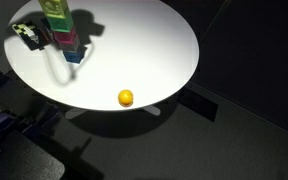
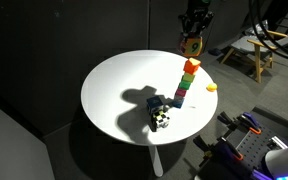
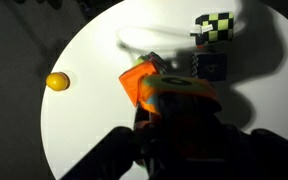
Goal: Put the plush block on top of the orange block
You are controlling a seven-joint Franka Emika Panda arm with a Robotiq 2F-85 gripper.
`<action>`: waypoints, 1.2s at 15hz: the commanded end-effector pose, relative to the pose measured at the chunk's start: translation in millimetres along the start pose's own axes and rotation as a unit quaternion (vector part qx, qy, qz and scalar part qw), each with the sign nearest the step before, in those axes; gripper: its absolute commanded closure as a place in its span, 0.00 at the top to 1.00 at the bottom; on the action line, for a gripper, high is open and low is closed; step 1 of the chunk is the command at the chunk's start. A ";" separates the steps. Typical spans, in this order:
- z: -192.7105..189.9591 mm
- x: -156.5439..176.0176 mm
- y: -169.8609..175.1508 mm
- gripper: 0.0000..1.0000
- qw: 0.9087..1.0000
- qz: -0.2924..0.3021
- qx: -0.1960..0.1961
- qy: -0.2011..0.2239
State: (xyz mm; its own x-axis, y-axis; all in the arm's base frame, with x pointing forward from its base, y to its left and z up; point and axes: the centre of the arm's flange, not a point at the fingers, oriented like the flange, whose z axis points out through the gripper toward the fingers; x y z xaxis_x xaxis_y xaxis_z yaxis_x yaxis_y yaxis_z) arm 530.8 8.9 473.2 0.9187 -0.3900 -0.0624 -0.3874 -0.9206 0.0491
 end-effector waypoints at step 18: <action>16.9 14.6 9.5 0.19 0.999 -0.026 -0.029 -0.016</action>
State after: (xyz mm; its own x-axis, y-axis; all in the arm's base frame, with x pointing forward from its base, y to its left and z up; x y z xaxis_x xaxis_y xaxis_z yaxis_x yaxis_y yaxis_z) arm 535.9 -1.8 453.3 0.9275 -0.3628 -0.0900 -0.3561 -0.9308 0.0823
